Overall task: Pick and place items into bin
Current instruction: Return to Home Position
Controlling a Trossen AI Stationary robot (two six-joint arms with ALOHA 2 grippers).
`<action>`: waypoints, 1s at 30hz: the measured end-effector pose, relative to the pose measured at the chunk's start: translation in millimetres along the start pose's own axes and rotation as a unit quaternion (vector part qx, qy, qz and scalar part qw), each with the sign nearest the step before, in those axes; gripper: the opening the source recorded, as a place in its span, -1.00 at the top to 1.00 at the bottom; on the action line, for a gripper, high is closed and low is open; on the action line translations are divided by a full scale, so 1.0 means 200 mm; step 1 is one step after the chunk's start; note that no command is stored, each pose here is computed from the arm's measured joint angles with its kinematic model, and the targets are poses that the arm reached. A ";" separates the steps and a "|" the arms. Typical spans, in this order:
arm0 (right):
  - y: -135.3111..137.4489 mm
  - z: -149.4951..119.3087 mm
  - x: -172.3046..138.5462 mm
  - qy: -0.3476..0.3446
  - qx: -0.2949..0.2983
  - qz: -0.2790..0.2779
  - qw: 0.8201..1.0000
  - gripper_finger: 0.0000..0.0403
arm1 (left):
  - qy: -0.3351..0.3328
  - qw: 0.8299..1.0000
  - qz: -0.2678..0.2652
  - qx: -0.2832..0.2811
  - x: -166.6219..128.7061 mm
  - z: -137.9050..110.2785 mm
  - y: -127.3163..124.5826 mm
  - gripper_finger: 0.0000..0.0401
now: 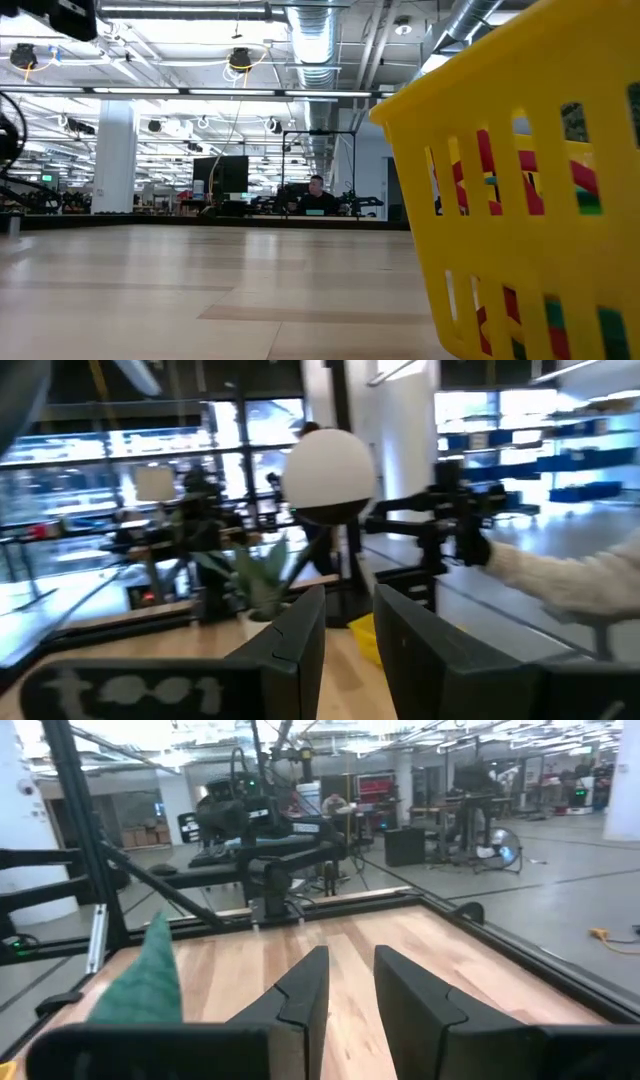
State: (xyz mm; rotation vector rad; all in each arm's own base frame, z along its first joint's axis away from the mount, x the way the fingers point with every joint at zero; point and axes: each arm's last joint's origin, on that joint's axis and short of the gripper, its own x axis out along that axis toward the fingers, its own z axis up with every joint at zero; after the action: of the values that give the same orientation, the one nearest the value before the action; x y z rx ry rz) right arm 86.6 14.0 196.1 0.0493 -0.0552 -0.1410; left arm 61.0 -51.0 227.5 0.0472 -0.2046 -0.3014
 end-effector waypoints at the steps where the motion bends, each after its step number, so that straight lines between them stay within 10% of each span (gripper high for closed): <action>1: 0.00 0.00 0.00 0.000 -0.001 -0.003 1.000 0.62 | 0.001 1.000 0.009 0.000 0.00 0.00 0.01 0.60; 30: 0.00 -0.11 0.04 -0.018 -0.011 0.045 0.999 0.62 | -0.011 1.000 0.005 0.022 0.07 -0.21 0.12 0.60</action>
State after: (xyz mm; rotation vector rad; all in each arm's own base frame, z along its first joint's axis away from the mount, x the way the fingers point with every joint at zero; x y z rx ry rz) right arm 95.1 14.2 174.7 0.0228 -0.0923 -0.0534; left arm 89.6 -31.3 191.0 0.0863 -0.2332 -0.2877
